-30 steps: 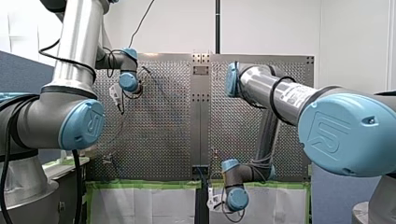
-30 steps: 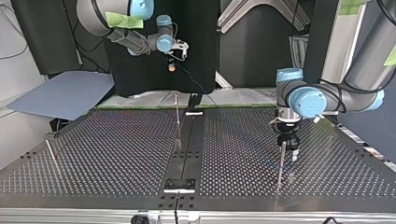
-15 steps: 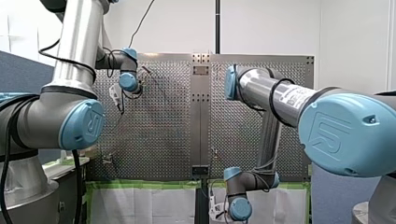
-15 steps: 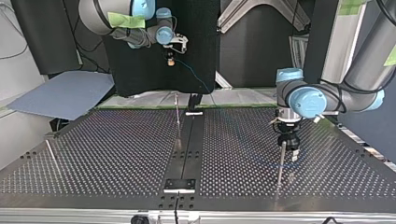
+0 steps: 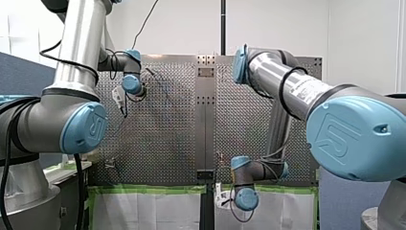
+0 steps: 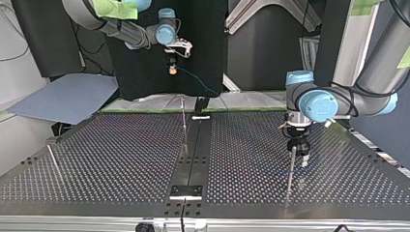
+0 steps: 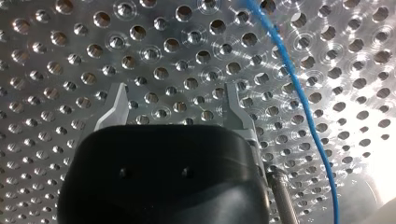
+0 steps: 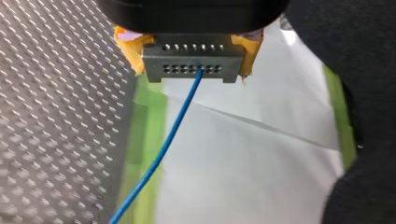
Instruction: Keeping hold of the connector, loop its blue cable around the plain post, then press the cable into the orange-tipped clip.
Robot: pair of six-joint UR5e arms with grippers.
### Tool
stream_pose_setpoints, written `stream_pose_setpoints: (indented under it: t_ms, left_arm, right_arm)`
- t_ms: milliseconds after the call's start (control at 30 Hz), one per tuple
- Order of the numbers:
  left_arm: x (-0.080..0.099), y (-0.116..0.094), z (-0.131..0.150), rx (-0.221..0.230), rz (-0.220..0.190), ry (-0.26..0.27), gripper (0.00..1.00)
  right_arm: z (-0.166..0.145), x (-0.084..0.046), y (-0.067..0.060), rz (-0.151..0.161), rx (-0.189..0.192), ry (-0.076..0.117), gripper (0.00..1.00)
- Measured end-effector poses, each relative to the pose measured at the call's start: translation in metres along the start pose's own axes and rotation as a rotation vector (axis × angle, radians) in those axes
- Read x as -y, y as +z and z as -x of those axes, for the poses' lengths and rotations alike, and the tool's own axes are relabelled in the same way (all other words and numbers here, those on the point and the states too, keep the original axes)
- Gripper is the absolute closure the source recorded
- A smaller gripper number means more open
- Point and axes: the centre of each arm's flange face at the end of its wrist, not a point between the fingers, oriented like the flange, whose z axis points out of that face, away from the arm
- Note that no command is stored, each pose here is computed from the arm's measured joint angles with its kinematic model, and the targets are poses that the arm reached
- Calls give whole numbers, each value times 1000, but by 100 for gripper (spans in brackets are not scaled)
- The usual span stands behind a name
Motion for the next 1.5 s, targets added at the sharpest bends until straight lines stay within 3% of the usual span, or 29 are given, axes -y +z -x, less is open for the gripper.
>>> stream_pose_setpoints:
  t_ms: [267, 600, 833, 1033, 1267, 1400, 1500]
  left_arm:
    - [1, 0, 0, -1, -1, -4, 0]
    - [2, -1, -1, -4, -4, -7, 0]
    - [3, -1, -1, -6, -6, -9, 0]
    - [3, -1, -1, -7, -6, -9, 0]
    - [4, -2, -2, -9, -8, -9, 0]
    - [4, -2, -2, -10, -8, -9, 0]
    - [5, -2, -2, -10, -9, -9, 0]
  right_arm:
    - [-28, -10, -21, 20, -42, 8, 100]
    - [-66, -13, -37, 19, -79, -44, 100]
    - [-88, -20, -50, 21, -135, -34, 100]
    - [-119, -25, -53, 15, -193, -33, 100]
    - [-156, -34, -54, 11, -254, -65, 100]
    - [-162, -38, -53, 0, -266, -92, 100]
    - [-162, -41, -53, -15, -273, -98, 100]
